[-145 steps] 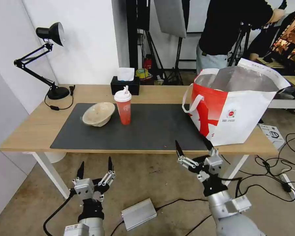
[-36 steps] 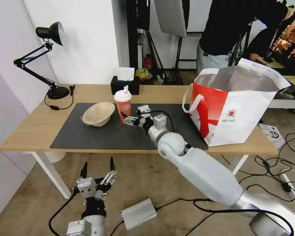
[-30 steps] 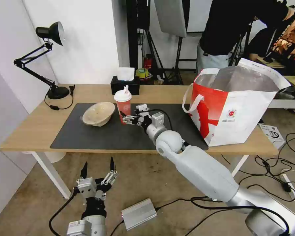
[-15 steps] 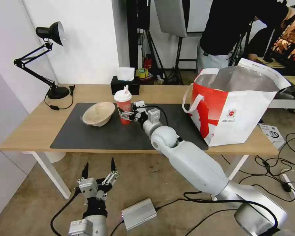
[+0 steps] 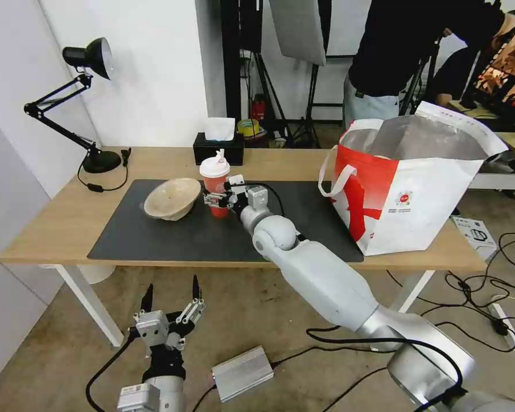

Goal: Pick up the trash from the table and place it into the takeout bag.

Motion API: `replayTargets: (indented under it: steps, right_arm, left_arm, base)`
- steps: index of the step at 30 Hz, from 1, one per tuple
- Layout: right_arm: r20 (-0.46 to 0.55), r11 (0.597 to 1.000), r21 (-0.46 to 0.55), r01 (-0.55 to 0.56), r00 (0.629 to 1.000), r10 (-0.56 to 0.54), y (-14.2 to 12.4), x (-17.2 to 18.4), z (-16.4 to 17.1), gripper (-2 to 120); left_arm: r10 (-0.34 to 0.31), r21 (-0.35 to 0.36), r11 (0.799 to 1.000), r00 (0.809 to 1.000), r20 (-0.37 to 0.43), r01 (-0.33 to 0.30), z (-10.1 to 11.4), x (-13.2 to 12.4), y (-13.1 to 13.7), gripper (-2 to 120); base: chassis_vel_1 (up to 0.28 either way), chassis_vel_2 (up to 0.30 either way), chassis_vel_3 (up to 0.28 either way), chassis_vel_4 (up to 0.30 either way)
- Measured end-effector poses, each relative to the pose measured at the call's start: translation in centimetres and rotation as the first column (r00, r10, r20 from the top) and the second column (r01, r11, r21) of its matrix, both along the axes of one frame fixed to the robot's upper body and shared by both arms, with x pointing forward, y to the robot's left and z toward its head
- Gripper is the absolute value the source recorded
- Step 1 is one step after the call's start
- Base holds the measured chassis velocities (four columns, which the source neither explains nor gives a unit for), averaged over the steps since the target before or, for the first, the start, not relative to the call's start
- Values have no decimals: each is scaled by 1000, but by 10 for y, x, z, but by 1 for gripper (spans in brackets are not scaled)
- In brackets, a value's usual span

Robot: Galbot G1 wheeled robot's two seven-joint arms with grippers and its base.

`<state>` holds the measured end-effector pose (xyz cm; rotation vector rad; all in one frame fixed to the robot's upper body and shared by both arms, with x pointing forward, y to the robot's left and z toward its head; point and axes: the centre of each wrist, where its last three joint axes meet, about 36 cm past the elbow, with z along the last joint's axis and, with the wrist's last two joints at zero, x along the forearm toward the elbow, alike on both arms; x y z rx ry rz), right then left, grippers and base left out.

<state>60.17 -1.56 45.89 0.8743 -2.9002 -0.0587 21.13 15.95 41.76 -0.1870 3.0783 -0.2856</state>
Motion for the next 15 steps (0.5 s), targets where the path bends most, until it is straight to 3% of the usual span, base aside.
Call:
replayTargets:
  steps: [15]
  right_arm:
    - [-5,1000,0,13,1000,-13,0,15,-7,100]
  left_arm:
    - [-3,2,1000,1000,2,3,1,0,1,100]
  base:
    - [0,0,0,0]
